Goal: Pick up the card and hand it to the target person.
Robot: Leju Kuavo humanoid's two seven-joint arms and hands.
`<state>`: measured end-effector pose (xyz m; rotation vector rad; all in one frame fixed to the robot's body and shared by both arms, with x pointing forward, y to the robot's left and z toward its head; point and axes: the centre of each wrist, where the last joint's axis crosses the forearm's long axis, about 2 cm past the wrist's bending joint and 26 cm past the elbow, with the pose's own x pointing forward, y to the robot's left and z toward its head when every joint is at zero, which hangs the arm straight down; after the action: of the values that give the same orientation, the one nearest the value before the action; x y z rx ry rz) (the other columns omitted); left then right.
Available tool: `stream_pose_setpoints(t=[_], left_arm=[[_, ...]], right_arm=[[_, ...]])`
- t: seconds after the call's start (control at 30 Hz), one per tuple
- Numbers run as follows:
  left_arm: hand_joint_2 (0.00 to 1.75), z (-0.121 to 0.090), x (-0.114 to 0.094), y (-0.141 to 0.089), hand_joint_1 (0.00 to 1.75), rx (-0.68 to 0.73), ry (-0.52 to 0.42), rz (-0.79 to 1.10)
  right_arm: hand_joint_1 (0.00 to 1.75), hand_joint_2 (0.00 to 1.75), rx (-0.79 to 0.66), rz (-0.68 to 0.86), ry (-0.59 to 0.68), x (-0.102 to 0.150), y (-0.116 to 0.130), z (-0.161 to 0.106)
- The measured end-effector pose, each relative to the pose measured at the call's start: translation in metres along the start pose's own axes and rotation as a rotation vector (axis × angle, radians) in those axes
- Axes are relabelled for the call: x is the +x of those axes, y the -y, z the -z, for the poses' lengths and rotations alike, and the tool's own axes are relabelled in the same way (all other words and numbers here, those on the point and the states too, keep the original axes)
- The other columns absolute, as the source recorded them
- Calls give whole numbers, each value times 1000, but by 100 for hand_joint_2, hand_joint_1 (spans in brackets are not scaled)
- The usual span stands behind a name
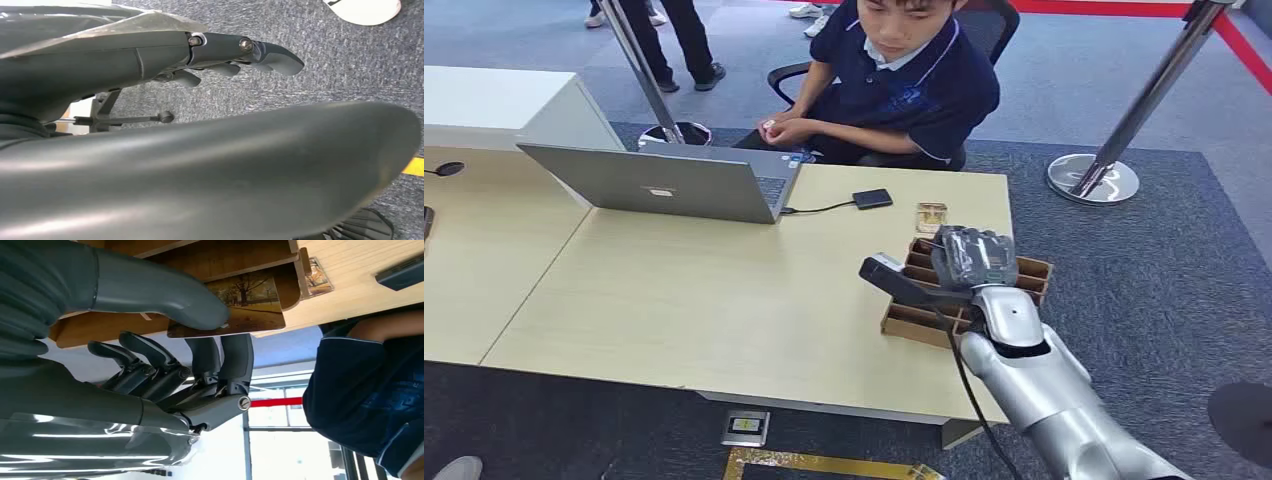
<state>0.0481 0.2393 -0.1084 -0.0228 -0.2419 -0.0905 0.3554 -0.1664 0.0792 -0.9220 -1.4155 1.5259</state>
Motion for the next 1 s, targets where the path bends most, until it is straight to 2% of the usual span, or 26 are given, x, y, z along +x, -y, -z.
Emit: stream_pose_setpoints(t=[0.23, 0.5, 0.73, 1.0], left_arm=[[0, 0, 0, 0, 0, 0, 2, -1], [0, 0, 0, 0, 0, 0, 7, -2], [0, 0, 1, 0, 0, -1, 18, 3], [0, 0, 2, 0, 0, -4, 25, 17]], right_arm=[[175, 175, -80, 10, 55, 3, 10, -4], [175, 175, -203, 20, 131, 8, 44, -6], [175, 175, -262, 42, 178, 10, 72, 9], [175, 175, -277, 61, 166, 16, 77, 29]])
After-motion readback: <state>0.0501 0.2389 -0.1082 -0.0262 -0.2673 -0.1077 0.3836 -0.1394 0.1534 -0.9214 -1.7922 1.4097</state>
